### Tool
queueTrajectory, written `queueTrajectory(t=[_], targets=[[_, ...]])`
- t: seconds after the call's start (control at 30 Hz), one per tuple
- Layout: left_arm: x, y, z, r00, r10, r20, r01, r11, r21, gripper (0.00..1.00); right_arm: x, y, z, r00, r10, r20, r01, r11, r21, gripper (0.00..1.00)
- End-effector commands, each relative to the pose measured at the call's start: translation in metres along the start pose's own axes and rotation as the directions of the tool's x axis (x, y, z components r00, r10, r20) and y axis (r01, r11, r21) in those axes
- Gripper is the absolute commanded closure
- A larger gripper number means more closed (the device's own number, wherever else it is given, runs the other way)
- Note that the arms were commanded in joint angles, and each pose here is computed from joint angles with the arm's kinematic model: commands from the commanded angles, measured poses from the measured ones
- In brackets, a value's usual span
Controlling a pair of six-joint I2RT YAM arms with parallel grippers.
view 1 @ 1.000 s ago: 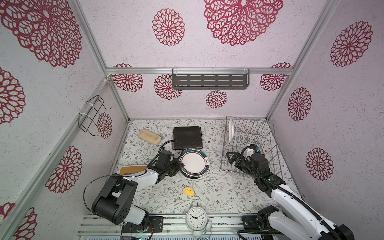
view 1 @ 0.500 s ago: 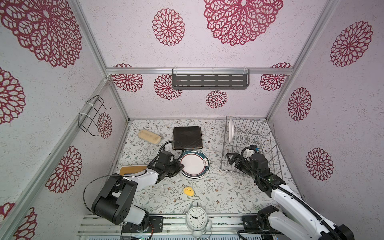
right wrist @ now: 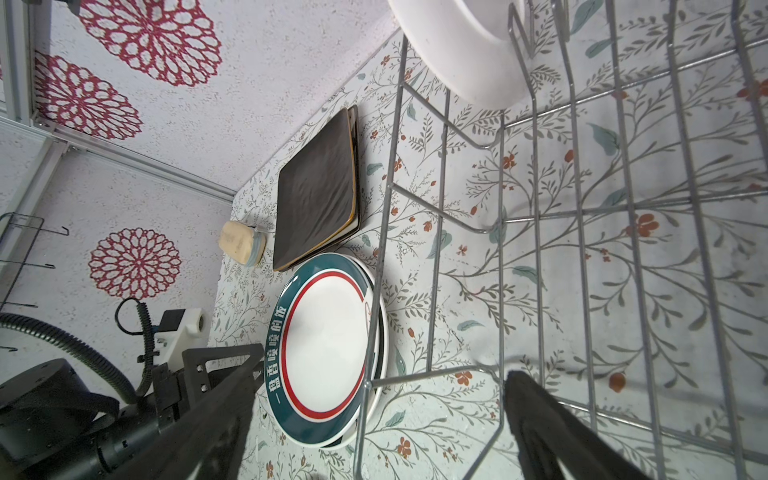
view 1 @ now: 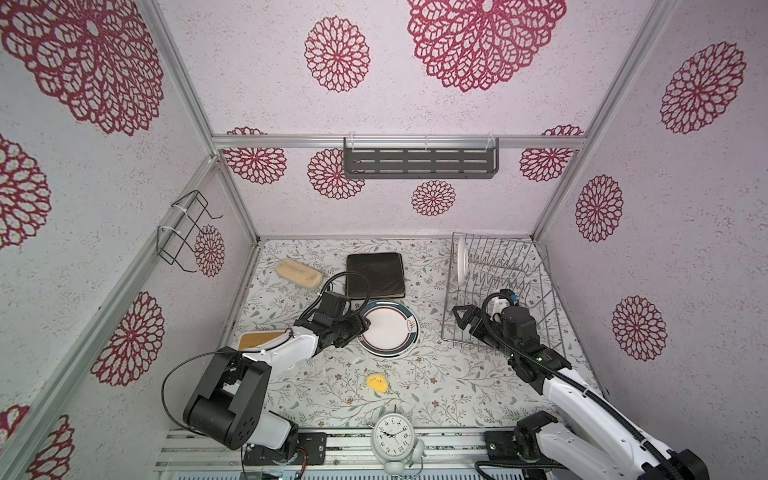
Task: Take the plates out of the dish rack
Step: 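Reach the right gripper into the rack and close it on the last plate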
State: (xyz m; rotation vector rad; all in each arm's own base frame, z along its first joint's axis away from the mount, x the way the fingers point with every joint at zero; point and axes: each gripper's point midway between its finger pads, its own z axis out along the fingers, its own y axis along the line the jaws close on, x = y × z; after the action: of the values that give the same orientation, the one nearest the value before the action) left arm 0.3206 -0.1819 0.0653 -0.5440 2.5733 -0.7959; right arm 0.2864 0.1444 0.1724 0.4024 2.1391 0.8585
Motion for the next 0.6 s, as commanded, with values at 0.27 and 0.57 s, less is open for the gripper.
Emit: queueTrajectory(t=[0.27,0.57], targets=[[-0.001,0.005,-0.001,0.995,0.103,0.014,-0.1,0.985,-0.142,0.26,-0.016,0.013,-0.006,0.998,-0.051,0.041,0.052,0.999,-0.004,0.03],[-0.013,-0.018,-0.017,0.987,0.134,0.088,-0.126,0.988,-0.086,0.24,-0.034,0.008,-0.012,0.986,-0.145,0.08,0.137,0.986,0.096,0.03]])
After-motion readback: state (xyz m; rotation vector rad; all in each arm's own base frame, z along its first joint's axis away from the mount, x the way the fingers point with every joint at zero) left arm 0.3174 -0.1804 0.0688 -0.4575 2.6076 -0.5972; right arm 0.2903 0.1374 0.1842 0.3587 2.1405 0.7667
